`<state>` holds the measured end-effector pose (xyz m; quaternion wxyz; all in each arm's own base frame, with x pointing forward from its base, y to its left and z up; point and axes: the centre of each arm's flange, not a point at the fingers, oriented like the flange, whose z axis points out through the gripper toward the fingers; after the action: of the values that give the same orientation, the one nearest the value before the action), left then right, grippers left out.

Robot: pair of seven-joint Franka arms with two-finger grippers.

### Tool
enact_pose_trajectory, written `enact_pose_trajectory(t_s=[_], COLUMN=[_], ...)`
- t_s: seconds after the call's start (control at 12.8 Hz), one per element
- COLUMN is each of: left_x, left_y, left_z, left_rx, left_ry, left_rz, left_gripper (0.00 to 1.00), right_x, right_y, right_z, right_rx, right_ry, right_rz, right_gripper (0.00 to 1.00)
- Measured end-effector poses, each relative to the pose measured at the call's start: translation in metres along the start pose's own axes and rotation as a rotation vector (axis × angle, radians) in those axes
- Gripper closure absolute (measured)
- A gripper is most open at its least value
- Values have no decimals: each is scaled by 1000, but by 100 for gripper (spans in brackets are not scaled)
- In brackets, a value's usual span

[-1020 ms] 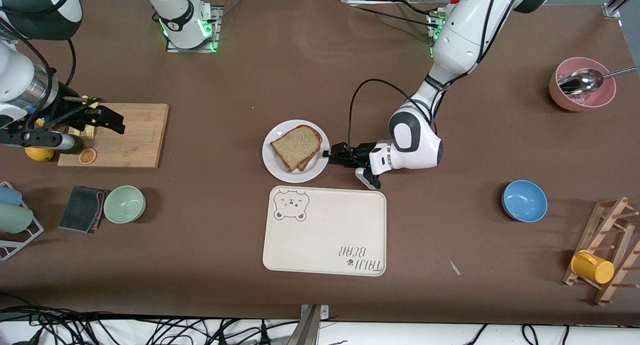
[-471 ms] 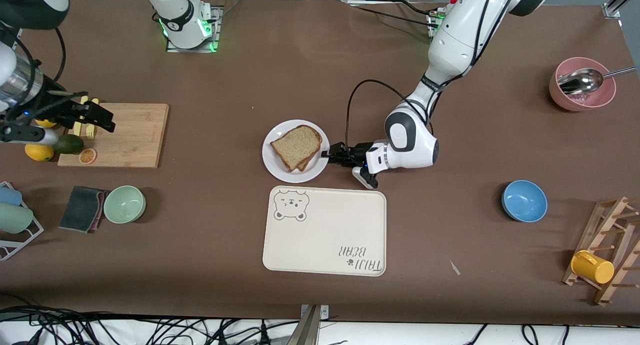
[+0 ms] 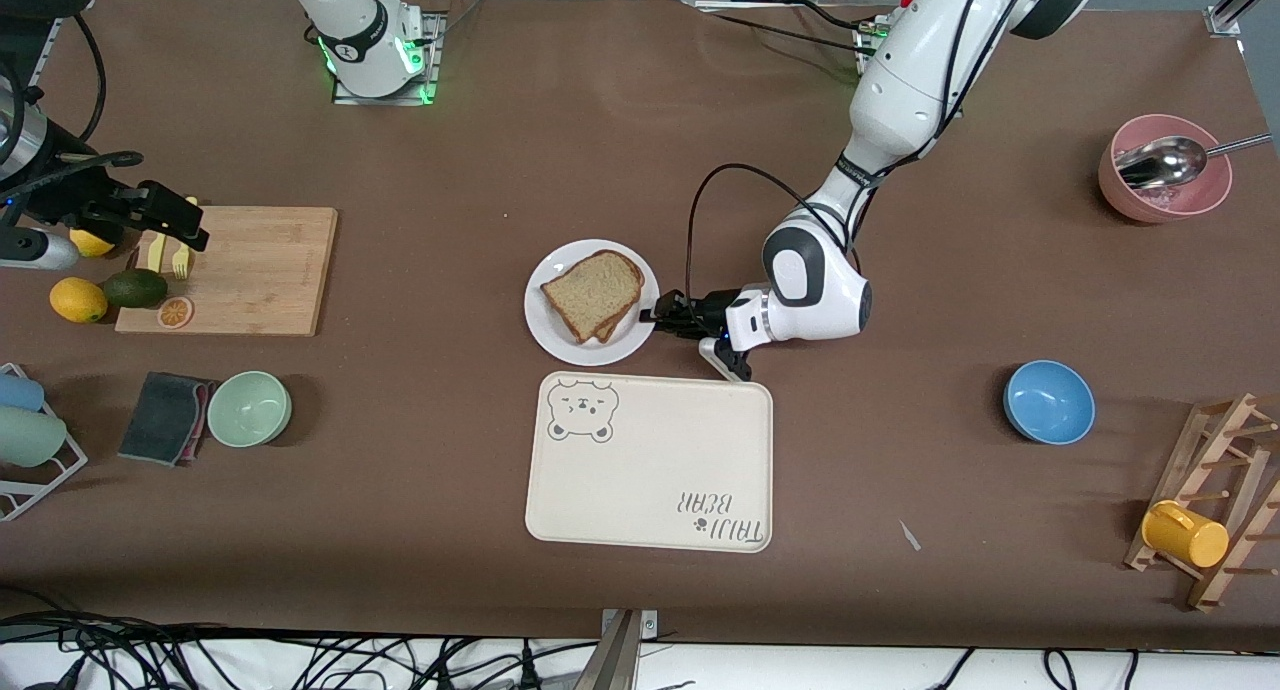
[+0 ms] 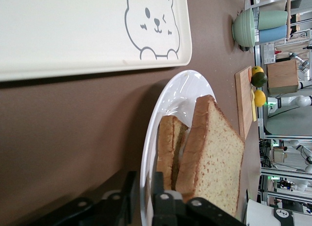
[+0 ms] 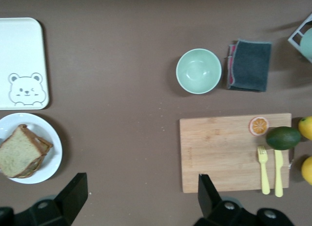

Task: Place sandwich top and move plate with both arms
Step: 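Slide the plate with the left gripper onto the bear tray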

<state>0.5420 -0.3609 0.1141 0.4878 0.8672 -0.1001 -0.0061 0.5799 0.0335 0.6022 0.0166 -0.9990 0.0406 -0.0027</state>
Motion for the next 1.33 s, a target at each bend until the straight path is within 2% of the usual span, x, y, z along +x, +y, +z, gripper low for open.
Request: enact_pose_trajectory(t_s=[0.08, 0.39, 1.33], left_x=[0, -4, 3], left_y=[0, 6, 3], left_z=[0, 10, 1], left_rx=[3, 2, 1], left_ry=[1, -11, 6], left_rz=[1, 10, 27], left_gripper=[89, 95, 95], right_x=[0, 2, 4], right_y=[1, 7, 2], right_z=[0, 1, 8], right_rx=[15, -5, -25], right_ry=[-2, -2, -11], right_rz=[2, -44, -63], right_gripper=[0, 0, 0])
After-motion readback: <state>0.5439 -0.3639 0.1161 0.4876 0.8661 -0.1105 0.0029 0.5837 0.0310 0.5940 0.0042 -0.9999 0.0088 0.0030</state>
